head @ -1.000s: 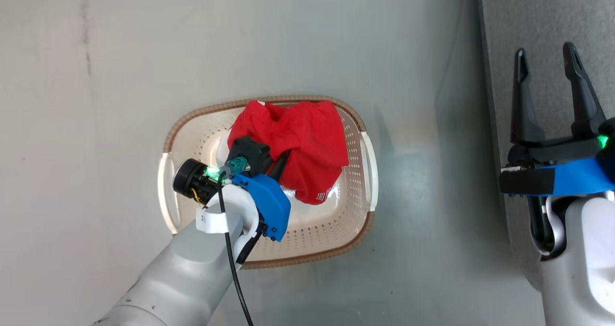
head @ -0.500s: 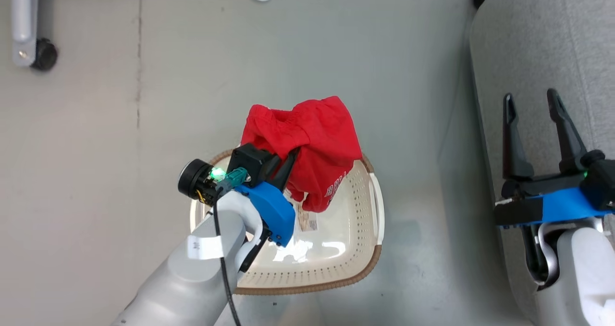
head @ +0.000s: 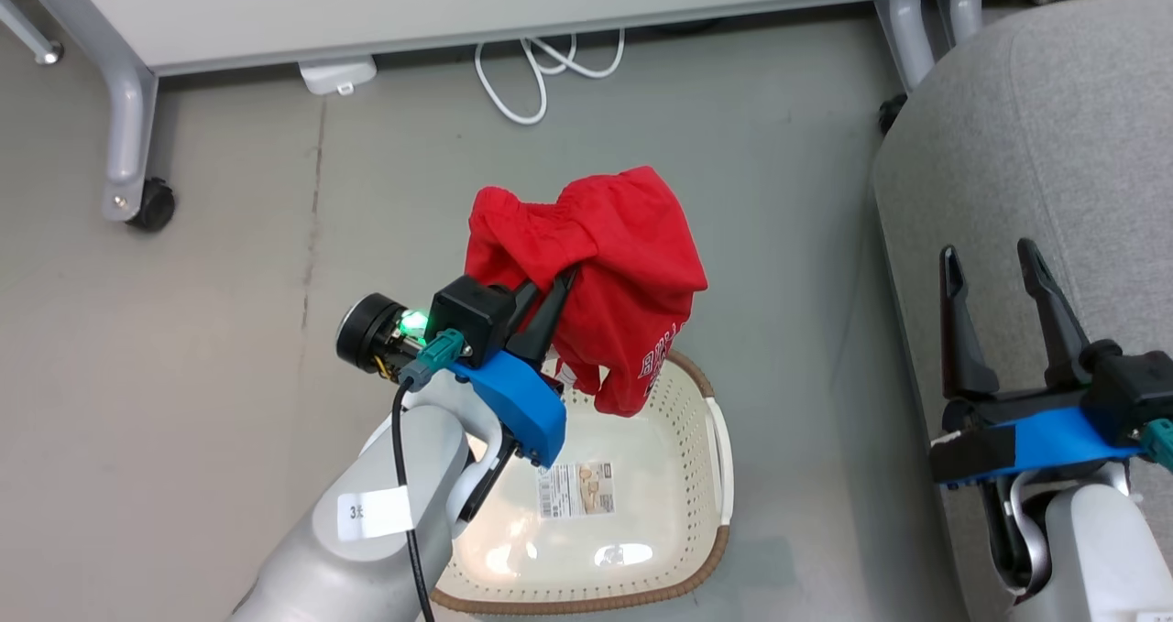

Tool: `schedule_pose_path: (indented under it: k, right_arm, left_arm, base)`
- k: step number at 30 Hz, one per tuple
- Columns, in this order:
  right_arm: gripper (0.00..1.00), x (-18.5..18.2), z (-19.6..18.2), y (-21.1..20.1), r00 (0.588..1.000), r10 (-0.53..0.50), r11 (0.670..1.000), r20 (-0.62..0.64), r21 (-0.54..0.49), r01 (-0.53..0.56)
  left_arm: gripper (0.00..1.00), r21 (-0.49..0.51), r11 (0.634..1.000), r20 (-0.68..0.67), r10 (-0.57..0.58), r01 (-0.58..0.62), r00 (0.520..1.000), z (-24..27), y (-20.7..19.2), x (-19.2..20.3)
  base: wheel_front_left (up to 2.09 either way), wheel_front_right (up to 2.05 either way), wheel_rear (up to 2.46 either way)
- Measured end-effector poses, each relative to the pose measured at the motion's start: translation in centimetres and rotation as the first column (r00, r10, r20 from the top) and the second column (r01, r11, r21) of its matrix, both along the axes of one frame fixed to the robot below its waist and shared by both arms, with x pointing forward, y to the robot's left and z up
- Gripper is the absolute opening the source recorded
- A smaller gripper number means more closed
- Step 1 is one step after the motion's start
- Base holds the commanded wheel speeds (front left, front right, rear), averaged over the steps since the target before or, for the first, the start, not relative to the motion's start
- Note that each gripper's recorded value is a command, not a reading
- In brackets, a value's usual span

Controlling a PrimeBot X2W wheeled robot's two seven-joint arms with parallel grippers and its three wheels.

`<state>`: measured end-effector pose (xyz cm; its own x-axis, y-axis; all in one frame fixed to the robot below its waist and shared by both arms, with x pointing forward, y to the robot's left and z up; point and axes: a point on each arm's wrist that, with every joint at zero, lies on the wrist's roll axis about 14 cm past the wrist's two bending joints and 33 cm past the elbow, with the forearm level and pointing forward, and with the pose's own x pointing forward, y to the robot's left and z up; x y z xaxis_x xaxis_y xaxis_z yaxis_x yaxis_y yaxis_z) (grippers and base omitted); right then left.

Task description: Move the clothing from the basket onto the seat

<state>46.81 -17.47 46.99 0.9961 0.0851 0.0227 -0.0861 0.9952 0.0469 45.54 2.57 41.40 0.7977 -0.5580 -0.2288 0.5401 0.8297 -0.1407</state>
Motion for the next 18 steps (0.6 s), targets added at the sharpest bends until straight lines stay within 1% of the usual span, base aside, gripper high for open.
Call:
schedule_pose_path:
  k: [8,18]
  right_arm:
    - [1.00,-1.5,1.0,-0.1,1.000,-0.008,1.000,0.012,0.008,0.008]
    - [1.00,-2.9,1.9,0.1,1.000,-0.005,1.000,0.025,0.017,0.005]
  left_arm:
    - [0.00,-0.020,1.000,0.136,-0.005,0.008,0.991,4.8,-0.2,0.3]
    - [0.00,-0.048,0.999,0.282,0.002,0.012,0.959,10.3,-0.3,0.2]
  base:
    - [0.00,0.00,0.00]
    - [0.00,0.00,0.00]
